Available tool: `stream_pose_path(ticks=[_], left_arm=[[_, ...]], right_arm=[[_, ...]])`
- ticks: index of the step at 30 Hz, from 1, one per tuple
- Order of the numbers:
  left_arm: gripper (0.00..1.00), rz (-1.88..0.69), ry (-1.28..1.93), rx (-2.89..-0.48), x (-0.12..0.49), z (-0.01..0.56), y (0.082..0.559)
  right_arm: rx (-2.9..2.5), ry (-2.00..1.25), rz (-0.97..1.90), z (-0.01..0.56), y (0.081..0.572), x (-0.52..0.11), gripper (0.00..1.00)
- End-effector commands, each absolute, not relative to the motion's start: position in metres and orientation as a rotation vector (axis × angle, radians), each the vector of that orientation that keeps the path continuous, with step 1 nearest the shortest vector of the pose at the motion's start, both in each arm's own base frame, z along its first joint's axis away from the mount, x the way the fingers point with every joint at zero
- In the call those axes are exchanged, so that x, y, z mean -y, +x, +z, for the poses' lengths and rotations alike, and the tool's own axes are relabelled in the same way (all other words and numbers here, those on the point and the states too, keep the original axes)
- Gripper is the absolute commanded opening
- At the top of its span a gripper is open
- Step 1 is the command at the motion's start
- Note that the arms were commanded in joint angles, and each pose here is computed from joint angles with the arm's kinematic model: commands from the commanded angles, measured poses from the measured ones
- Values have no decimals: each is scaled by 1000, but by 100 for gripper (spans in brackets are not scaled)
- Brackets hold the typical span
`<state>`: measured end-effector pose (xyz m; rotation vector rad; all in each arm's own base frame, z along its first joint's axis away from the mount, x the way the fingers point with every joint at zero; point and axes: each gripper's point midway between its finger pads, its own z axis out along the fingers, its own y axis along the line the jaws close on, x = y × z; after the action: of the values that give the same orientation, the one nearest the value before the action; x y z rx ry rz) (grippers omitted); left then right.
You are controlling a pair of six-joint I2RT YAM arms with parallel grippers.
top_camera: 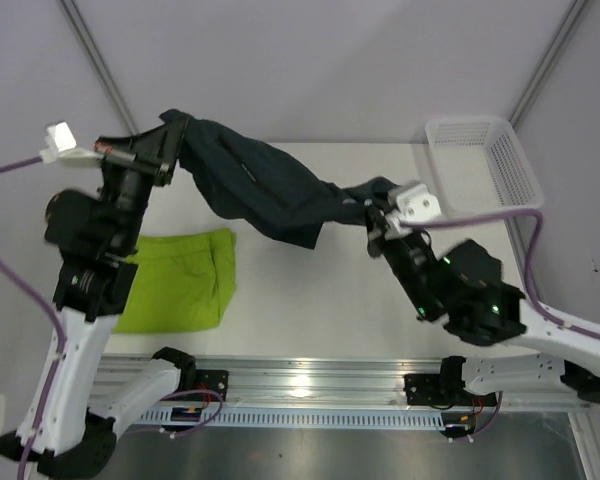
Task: Fold and stack the shorts
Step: Flatten the shorts out
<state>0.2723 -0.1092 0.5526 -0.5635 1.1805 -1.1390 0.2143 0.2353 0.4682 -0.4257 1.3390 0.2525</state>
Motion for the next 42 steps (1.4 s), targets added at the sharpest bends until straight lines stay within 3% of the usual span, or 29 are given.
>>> stream_pose_path(ticks=[1,6,9,11,12,13,19,24,32,38,42], left_arm=[[0,-1249,-373,-964,102,595,193],[0,-1252,-316,-882,84,616,137],[0,-1210,-321,-930,85,621,145],[0,-1193,-300,-917,85,635,143],[0,-1175,-309,-959,90,630,160],[0,-1158,-306,-964,91,632,164],[0,-1095,-332,-1023,101,622,212],[0,-1039,-362,-990,100,641,243],[0,-1087,-443,-913,110,668,320],[0,-1051,-418,-824,115,681,358],[0,-962,-376,-757,103,696,343]], right_arm=[[-1307,-487,146,480,155,-221,0],[-1248,-574,91,506,100,-245,0],[-1222,-551,98,524,101,-267,0],[-1220,-633,-1,529,120,-282,0],[-1244,-563,160,533,125,-299,0],[-1258,-612,137,536,136,-300,0],[-1349,-622,14,513,233,-331,0],[-1341,-482,-34,557,301,-300,0],[-1291,-366,-305,579,399,-263,0],[-1174,-228,-409,610,433,-212,0],[-1074,-59,-475,647,424,-155,0]])
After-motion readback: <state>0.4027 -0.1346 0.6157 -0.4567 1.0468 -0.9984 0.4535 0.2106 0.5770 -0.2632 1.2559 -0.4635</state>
